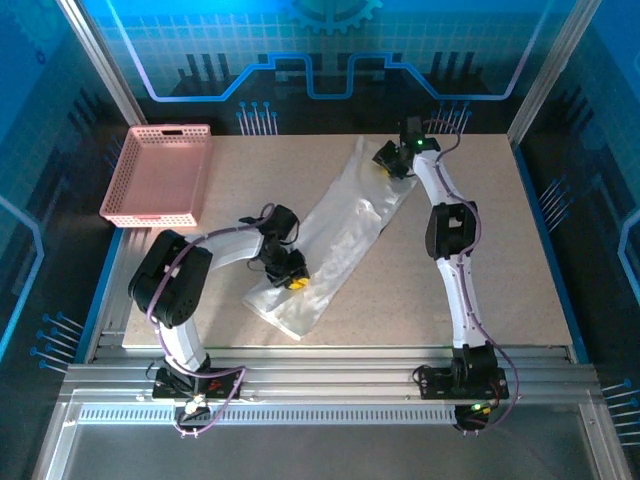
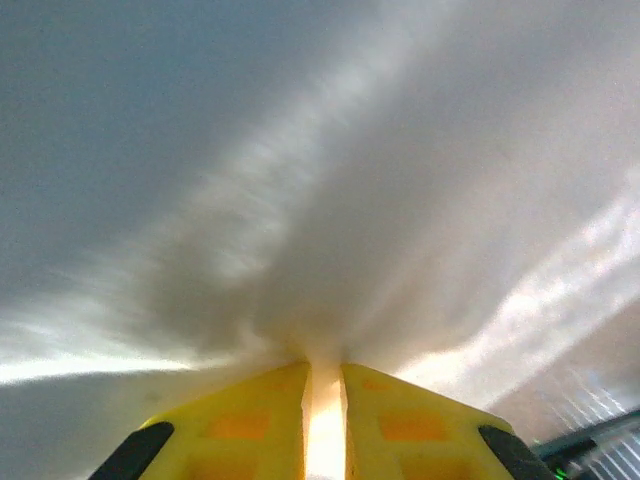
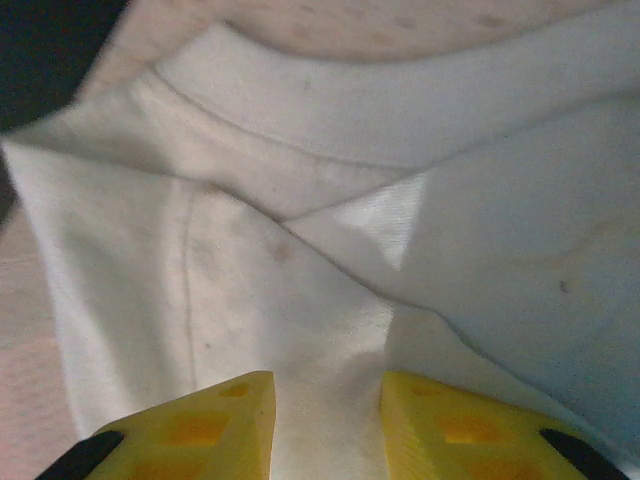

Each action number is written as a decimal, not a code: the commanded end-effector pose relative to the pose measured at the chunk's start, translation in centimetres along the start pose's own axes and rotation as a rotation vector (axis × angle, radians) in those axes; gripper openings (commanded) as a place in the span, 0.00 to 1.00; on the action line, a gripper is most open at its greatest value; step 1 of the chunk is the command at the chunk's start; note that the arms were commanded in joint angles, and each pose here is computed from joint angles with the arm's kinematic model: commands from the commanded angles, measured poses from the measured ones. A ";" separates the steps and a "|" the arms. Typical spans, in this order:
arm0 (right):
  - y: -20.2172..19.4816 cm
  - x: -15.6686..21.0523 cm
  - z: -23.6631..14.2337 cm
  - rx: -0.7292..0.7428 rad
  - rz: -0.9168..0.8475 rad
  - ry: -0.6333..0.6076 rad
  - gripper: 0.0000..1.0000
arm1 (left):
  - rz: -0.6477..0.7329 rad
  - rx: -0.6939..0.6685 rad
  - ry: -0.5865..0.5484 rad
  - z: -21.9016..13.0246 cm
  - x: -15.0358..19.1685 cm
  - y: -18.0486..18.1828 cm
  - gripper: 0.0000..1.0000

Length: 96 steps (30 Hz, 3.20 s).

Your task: Fold and stack the t-shirts

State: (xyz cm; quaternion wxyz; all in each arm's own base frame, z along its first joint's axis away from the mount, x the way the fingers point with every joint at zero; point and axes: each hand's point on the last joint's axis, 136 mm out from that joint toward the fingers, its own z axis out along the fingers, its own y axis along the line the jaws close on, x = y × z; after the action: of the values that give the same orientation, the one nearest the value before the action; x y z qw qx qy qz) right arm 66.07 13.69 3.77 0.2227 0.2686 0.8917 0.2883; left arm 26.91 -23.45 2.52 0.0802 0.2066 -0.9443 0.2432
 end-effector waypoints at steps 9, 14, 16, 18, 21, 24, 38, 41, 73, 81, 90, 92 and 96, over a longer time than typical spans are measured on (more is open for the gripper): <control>6.0 -0.2 1.6 -0.307 0.043 0.007 0.36 | -0.062 0.243 0.124 4.7 3.3 -12.1 0.18; 9.8 -1.5 -2.6 -0.375 -0.044 -0.036 0.43 | -0.096 0.328 0.123 5.7 3.9 -15.0 0.20; 11.2 -2.0 -5.2 -0.379 -0.093 -0.053 0.44 | -0.091 0.382 0.119 4.8 3.8 -16.6 0.22; 11.9 -2.5 -8.6 -0.344 -0.143 -0.070 0.45 | -0.034 0.408 0.077 2.2 3.5 -17.7 0.26; 10.5 -2.2 -12.8 -0.195 -0.165 -0.082 0.48 | 0.083 0.338 0.007 -1.9 2.6 -16.8 0.32; 8.1 -0.6 -14.9 -0.036 -0.216 -0.077 0.48 | 0.178 0.243 -0.043 -5.1 1.3 -14.0 0.37; -0.5 7.4 -10.0 0.356 -0.346 0.098 0.30 | 0.319 -0.074 -0.102 -2.2 -1.5 -0.6 0.15; -2.1 8.5 -8.6 0.405 -0.339 0.132 0.29 | 0.298 -0.101 -0.090 -1.2 -1.4 0.8 0.15; 5.0 2.7 -7.3 0.044 -0.277 0.031 0.53 | 0.305 0.141 0.054 2.9 6.0 -12.4 0.27; 9.1 6.5 -20.7 -0.063 -0.420 0.071 0.72 | 0.361 0.272 -0.075 -7.0 7.8 -12.3 0.56; -1.0 22.9 -28.8 -0.051 -0.265 0.358 0.72 | 0.271 0.238 -0.004 -6.0 10.1 -3.3 0.71; -3.8 27.2 -29.5 -0.049 -0.215 0.439 0.71 | 0.221 0.220 0.020 -4.7 10.5 -1.3 0.71; -9.2 34.5 -29.8 -0.031 -0.117 0.571 0.67 | 0.131 0.250 0.054 -2.5 10.9 0.7 0.69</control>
State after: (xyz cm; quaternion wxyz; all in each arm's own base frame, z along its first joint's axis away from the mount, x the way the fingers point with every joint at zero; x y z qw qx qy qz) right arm 24.15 15.19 12.61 0.0284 0.1073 0.9434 0.3124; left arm 17.13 -24.51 6.50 0.0564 0.1278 -0.9354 0.3249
